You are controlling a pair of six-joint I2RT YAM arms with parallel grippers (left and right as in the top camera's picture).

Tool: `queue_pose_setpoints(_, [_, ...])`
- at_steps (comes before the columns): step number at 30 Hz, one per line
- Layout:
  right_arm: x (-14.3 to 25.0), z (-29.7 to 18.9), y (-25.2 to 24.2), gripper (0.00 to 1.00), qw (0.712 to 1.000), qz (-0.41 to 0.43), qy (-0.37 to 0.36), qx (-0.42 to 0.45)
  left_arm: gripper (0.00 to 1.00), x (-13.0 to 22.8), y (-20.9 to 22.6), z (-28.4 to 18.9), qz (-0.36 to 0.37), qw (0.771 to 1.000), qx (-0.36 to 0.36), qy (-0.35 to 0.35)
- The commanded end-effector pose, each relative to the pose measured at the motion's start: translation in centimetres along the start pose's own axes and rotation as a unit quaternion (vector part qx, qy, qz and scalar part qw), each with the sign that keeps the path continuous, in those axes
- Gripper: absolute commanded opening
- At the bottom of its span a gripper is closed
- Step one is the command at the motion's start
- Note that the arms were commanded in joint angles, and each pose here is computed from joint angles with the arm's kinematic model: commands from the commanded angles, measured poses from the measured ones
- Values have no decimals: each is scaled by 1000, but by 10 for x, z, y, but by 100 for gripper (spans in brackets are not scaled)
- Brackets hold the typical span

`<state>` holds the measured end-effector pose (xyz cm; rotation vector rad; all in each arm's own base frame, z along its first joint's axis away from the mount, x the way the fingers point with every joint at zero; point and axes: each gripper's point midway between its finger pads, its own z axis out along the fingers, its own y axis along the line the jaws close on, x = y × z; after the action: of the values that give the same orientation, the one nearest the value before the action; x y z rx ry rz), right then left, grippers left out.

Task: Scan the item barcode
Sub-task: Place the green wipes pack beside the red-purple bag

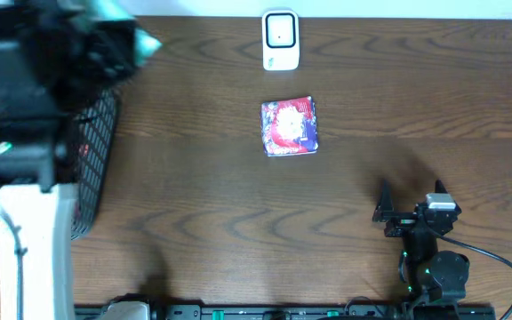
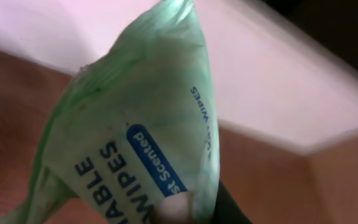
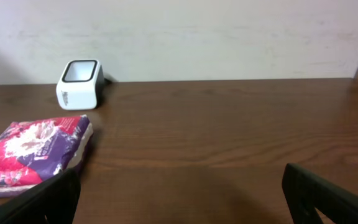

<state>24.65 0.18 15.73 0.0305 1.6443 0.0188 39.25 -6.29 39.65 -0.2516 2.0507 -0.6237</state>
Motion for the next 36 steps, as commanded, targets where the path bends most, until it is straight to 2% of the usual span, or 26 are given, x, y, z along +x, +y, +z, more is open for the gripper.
queue_pose_setpoints(1, [1,0,0,99,1000,5,1,1,7,56,7,58,69,992,-40,96])
queue_pose_setpoints(7, [1,0,0,99,1000,5,1,1,7,144,18,128,79,966,-63,237])
queue_pose_setpoints(11, [1,0,0,99,1000,5,2,1,8,212,33,173,103,937,-76,325])
queue_pose_setpoints(20, [1,0,0,99,1000,5,2,1,8,311,58,224,116,895,-97,419])
queue_pose_setpoints(26, [1,0,0,99,1000,5,1,1,8,337,56,240,129,891,-88,427])
queue_pose_setpoints(29, [1,0,0,99,1000,5,1,1,8,338,46,243,137,894,-76,419])
queue_pose_setpoints(32, [1,0,0,99,1000,5,1,1,7,339,34,245,183,889,-36,419])
queue_pose_setpoints(36, [1,0,0,99,1000,5,2,1,8,327,28,246,209,888,-19,410])
